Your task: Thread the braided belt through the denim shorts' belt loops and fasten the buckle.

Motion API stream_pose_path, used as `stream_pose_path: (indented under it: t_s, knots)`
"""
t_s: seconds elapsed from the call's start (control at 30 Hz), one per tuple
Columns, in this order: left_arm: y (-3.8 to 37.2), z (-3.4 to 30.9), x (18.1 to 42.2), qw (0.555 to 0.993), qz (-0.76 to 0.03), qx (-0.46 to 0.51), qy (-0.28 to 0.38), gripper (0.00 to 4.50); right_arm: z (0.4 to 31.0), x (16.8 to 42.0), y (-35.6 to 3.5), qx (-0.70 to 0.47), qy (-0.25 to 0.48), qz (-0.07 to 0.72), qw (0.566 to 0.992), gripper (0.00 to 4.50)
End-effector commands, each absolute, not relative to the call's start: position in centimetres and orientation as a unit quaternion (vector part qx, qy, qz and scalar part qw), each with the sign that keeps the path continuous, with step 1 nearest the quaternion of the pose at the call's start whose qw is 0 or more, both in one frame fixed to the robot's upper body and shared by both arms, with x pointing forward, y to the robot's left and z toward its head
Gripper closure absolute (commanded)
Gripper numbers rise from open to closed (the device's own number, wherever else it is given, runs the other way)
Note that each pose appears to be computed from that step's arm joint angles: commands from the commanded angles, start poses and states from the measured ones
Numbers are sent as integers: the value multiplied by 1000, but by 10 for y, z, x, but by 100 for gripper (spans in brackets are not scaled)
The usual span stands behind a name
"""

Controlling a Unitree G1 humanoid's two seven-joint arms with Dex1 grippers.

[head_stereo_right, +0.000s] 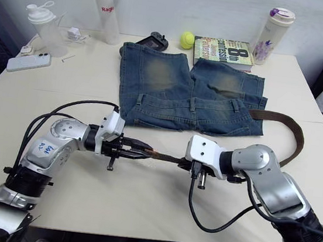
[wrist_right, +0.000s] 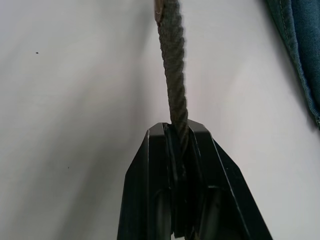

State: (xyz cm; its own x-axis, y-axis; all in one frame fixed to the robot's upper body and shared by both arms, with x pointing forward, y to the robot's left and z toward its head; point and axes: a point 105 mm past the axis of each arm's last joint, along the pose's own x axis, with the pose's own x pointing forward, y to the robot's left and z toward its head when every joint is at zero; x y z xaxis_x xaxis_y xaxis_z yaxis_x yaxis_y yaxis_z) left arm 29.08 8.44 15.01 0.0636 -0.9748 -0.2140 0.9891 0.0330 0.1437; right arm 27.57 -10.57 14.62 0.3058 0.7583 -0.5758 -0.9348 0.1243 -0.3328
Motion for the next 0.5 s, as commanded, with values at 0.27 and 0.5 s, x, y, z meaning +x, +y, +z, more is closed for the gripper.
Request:
stream_pose_path:
  t_s: [0.27,0.5]
  knots:
    - [90,159,296,731,-671,121,14,450,183,279,-95,-286,56,556,778,192]
    - [96,166,306,750,-661,1,34,450,220,264,-140,-77,52,529,843,92]
